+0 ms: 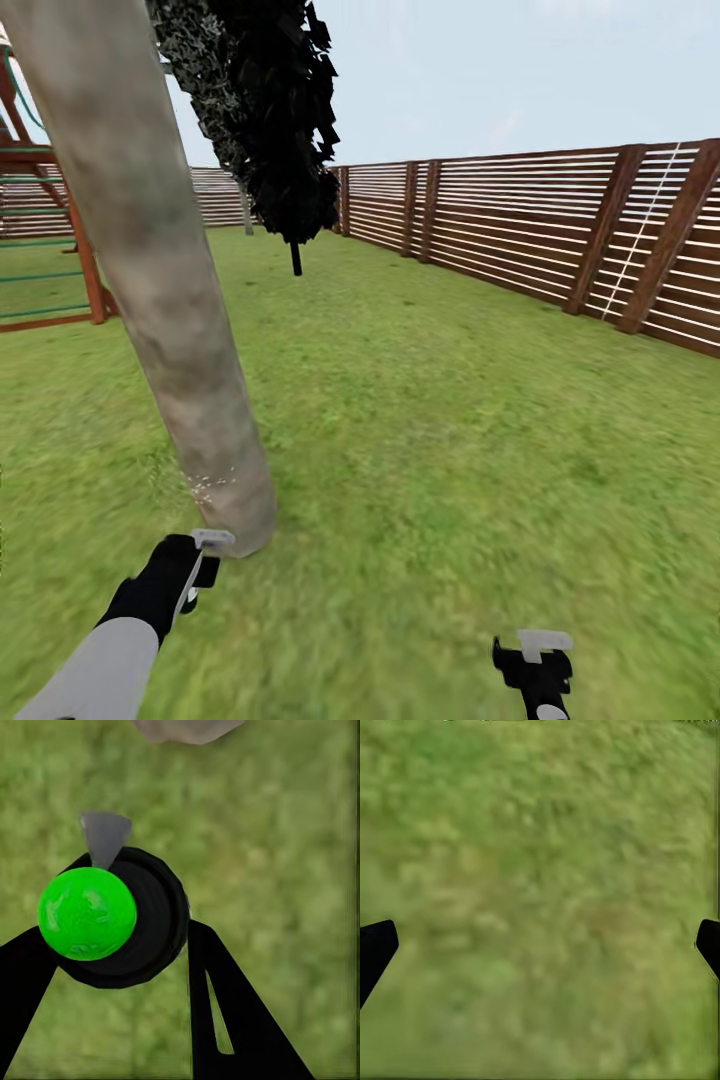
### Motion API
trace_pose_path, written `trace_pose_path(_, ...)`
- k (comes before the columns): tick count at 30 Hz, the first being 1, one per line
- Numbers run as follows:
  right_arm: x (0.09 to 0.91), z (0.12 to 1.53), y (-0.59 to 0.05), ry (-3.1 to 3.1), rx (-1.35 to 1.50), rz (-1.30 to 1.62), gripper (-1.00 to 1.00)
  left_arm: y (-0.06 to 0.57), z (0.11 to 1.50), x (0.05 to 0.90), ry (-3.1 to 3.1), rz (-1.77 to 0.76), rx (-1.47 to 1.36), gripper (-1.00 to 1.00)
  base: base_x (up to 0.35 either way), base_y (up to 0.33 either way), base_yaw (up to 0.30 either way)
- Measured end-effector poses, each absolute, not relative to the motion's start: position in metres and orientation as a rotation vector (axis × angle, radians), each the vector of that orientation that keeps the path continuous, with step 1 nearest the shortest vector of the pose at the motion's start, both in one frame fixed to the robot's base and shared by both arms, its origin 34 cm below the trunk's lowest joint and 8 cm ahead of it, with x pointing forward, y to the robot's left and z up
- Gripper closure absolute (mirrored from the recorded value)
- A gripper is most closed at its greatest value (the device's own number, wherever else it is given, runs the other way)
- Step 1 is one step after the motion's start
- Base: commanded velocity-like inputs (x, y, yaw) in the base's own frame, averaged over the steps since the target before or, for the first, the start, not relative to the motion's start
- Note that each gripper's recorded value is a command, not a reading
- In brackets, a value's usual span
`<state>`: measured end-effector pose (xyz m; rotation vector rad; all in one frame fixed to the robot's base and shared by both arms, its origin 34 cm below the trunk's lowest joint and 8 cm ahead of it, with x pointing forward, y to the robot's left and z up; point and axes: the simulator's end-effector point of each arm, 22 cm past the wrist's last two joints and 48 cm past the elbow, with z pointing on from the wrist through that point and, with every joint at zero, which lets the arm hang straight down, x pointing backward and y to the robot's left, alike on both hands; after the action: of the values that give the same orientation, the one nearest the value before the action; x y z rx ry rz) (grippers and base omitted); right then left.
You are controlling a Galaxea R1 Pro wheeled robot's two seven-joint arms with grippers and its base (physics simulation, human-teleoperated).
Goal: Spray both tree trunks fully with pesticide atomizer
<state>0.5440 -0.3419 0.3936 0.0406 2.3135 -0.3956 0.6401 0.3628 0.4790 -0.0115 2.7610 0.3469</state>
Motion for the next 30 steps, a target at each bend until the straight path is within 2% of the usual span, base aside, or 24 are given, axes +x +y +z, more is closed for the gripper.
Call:
trace_pose_path(12,0.549,0.401,-0.342,2.296,0.044,-0.393,-1.0,0.364,0.49,0.644,2.74,0.345,-0.023,1.0,0.138,-0.235,0.111)
trace_pose_path(20,0.552,0.406,-0.342,2.286,0.046,-0.393,-1.0,0.37,0.51,0.659,2.687,0.359,-0.033,1.0,-0.245,-0.101,0.137)
trace_pose_path(30,0.553,0.409,-0.343,2.279,0.049,-0.394,-1.0,0.37,0.609,0.733,2.544,0.339,-0.092,1.0,-0.021,-0.001,0.043)
